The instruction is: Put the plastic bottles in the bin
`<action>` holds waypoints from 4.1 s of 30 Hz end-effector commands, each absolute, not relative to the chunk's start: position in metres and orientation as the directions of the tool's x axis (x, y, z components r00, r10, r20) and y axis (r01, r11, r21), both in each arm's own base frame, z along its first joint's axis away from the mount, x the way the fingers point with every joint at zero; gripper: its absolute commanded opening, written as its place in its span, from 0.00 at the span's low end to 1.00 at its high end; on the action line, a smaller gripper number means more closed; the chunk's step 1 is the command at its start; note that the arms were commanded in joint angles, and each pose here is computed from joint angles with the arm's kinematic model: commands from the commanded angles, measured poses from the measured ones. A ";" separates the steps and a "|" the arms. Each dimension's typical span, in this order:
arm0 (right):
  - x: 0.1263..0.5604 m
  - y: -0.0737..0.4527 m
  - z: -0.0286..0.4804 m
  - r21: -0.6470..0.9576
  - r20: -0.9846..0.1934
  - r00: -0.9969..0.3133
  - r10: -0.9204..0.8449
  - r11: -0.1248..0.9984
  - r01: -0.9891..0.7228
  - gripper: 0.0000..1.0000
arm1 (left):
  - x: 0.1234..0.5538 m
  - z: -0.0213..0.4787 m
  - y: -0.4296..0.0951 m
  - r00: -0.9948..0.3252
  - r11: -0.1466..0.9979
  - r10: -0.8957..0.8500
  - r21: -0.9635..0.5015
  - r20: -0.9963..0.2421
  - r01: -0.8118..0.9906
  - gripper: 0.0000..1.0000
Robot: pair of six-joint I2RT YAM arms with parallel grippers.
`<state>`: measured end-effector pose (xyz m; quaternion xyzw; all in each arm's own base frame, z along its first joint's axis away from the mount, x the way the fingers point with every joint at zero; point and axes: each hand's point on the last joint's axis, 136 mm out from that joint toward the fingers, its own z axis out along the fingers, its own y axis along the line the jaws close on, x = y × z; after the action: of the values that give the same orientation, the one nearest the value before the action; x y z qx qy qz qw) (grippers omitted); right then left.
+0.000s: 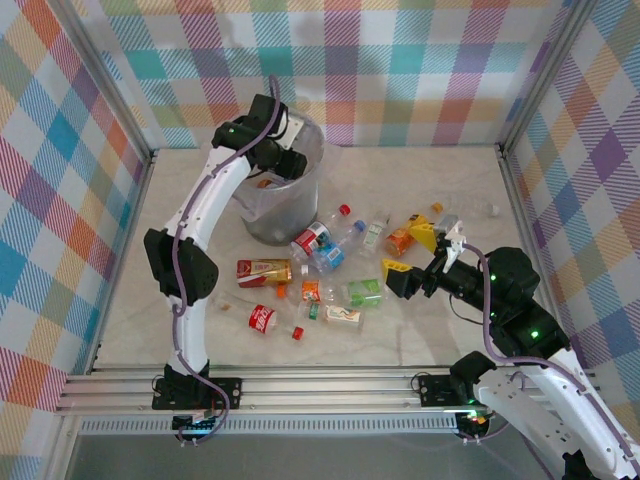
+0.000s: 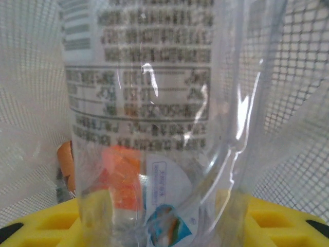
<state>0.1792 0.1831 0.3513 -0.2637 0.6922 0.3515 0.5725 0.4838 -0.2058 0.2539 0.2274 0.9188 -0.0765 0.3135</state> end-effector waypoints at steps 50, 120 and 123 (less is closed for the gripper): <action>0.216 0.168 0.333 0.257 -0.949 -0.306 0.079 0.757 -0.601 1.00 | 0.446 0.295 -0.194 -0.721 0.882 0.238 -0.167 -0.651 0.441 0.84; 0.497 -0.077 0.090 0.583 -0.067 -0.054 0.996 0.083 0.808 0.96 | 0.214 0.316 -0.303 -0.585 0.391 0.313 -0.460 -0.748 0.798 1.00; 0.505 -0.077 0.082 0.574 -0.044 -0.049 0.998 0.065 0.816 0.95 | 0.215 0.314 -0.304 -0.587 0.393 0.317 -0.461 -0.744 0.796 1.00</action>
<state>0.4904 -0.0734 0.0752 0.6384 0.7147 0.1845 0.2181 0.2226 -0.3027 0.3212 0.3500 0.7799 -0.4224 0.3015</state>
